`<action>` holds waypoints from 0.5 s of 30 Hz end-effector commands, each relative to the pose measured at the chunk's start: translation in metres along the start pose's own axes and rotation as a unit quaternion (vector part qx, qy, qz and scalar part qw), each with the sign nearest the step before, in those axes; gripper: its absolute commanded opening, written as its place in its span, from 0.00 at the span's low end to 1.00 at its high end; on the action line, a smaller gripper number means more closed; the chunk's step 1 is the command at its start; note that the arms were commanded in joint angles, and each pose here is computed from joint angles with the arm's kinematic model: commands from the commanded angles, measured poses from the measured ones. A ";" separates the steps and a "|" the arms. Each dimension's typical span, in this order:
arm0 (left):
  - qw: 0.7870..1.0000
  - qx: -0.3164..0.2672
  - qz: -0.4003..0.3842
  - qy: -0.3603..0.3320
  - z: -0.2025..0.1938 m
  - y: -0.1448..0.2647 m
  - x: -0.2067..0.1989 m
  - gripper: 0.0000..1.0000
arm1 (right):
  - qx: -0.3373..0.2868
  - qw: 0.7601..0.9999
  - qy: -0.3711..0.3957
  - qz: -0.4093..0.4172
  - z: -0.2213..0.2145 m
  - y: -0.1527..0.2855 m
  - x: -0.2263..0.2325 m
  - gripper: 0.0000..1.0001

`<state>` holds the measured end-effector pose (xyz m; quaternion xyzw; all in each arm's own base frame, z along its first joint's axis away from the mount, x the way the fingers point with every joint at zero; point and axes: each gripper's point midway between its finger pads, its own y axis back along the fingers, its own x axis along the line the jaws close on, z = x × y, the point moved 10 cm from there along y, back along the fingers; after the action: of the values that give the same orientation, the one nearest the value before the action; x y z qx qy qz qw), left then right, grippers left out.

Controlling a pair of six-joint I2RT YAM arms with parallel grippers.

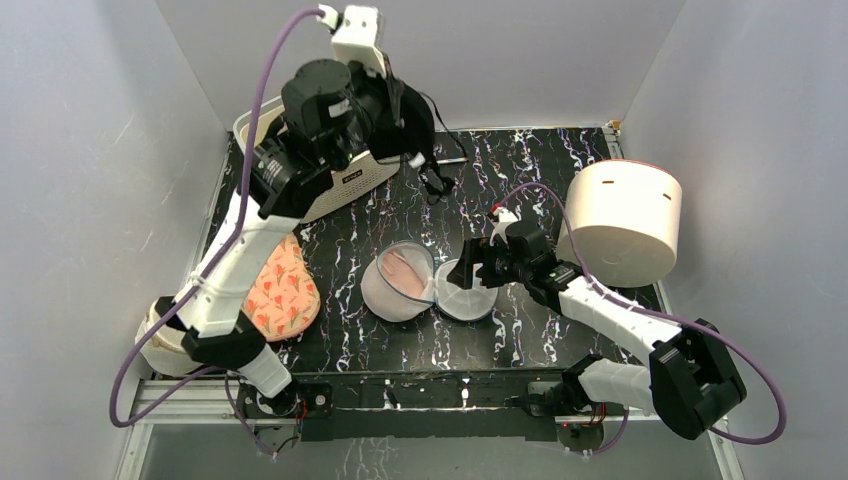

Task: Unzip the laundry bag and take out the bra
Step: Pick up the bra from the laundry bag, then place the bra in the bin.

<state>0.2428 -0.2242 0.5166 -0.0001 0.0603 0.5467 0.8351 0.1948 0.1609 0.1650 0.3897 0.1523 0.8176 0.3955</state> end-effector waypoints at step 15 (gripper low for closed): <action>0.961 -0.174 0.215 -0.015 0.067 -0.044 0.092 0.00 | -0.041 0.998 0.041 0.014 0.035 0.023 0.023 0.98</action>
<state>0.3144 -0.1767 0.5522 -0.0792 -0.0267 0.6806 0.7279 0.1903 0.1571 0.1762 0.3822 0.1623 0.8199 0.3942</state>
